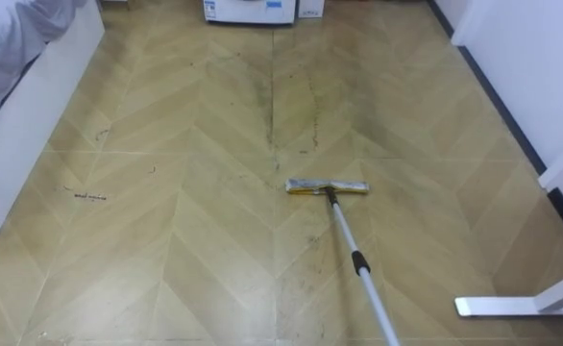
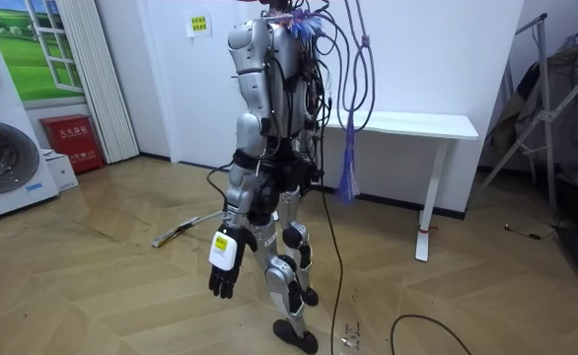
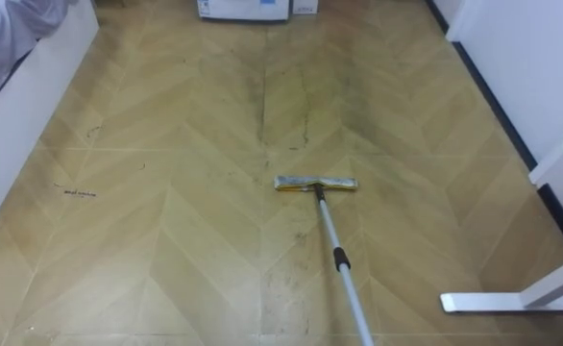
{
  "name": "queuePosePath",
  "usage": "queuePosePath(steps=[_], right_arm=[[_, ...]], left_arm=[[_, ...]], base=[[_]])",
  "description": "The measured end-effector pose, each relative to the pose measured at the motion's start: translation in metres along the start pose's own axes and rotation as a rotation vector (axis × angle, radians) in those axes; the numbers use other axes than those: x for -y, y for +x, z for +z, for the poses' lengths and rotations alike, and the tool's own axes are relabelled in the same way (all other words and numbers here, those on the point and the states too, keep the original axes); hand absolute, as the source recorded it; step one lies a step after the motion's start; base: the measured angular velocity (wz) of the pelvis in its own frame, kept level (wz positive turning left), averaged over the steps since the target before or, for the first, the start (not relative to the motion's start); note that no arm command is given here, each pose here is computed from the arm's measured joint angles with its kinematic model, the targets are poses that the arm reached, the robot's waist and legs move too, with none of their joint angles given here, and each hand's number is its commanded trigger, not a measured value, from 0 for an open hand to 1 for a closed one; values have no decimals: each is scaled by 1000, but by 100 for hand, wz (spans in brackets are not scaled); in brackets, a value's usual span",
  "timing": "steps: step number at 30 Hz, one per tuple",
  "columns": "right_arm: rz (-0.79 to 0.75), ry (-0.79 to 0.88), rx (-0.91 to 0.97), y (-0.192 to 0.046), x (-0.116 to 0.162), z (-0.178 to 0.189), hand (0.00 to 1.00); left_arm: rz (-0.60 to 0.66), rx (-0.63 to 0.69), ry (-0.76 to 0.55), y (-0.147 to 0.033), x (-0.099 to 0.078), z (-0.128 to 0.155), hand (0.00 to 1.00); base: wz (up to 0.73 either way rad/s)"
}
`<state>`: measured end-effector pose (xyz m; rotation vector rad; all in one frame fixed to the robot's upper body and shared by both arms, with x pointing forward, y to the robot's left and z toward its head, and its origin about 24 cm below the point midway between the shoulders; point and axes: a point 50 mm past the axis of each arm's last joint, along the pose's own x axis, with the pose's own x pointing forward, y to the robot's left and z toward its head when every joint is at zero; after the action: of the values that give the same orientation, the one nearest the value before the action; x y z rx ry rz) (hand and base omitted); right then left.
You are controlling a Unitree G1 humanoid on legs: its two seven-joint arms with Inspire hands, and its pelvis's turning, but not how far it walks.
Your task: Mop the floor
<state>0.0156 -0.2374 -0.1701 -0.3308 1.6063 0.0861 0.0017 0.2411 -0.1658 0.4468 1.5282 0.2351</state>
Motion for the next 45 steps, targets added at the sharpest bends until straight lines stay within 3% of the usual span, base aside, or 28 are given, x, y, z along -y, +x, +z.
queuePosePath(steps=[10,21,35,40,43,45], right_arm=[[-3,-9,5,0,1,4,100],[-48,92,48,-2,8,28,100],[-128,215,35,-1,11,27,100],[-148,238,24,-1,11,24,100],[-162,248,45,-4,18,42,100],[-191,255,89,-13,36,73,100]], left_arm=[[2,8,8,0,-1,5,0],[-32,101,28,-1,4,50,0],[-43,64,32,-2,15,48,0],[-66,42,-49,-3,19,46,0],[-69,25,-108,-2,18,45,0],[-49,13,-165,-2,15,45,0]], base=[[-2],[-1],[15],[11],[17],[-7]])
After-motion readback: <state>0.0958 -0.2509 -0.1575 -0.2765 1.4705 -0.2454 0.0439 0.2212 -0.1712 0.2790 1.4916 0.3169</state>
